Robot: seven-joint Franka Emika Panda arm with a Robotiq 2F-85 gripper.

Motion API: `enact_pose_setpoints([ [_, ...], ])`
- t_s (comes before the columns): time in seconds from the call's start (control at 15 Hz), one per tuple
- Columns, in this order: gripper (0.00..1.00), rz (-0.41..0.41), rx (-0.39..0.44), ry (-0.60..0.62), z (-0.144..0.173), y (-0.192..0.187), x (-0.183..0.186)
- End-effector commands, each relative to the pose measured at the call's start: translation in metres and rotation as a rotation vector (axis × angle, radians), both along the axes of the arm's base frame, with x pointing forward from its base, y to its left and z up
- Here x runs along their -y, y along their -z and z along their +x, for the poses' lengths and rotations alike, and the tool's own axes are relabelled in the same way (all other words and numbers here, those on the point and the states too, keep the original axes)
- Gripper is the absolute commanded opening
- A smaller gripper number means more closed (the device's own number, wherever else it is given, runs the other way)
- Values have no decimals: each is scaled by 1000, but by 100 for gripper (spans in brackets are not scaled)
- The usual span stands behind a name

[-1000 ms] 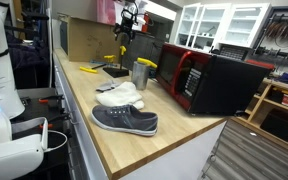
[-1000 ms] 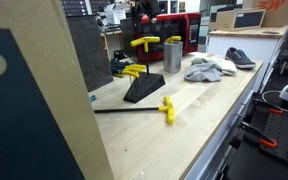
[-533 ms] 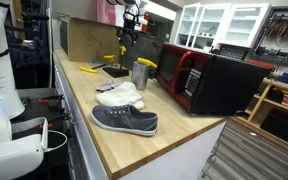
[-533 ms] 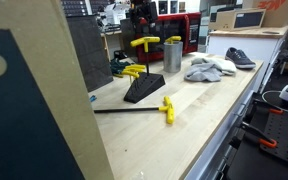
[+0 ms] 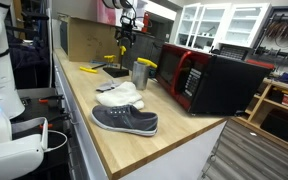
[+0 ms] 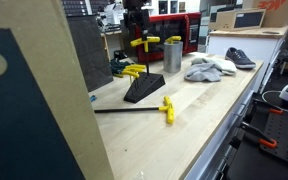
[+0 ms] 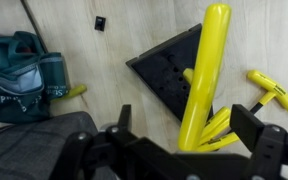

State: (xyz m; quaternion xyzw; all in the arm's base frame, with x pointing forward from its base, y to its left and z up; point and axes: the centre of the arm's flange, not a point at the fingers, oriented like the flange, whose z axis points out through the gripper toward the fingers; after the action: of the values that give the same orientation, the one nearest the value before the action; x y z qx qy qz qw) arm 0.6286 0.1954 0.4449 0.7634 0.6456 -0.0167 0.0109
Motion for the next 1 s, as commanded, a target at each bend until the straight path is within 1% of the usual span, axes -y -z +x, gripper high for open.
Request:
enact_pose_setpoints([
  [0.0, 100, -25, -1, 39, -9, 5, 7],
  [0.2, 100, -37, -11, 75, -11, 11, 19],
  [0.27, 75, -41, -7, 86, -11, 11, 22],
  [0.33, 74, -45, -4, 94, -11, 11, 24],
  [0.47, 59, -52, 12, 124, -10, 11, 25],
  [0.53, 49, -54, 29, 141, -10, 8, 24],
  [0.67, 36, -55, 64, 180, -10, 2, 20],
  [0.73, 27, -58, 79, 193, -11, -1, 19],
  [0.93, 5, -62, 123, 233, -13, -11, 18],
])
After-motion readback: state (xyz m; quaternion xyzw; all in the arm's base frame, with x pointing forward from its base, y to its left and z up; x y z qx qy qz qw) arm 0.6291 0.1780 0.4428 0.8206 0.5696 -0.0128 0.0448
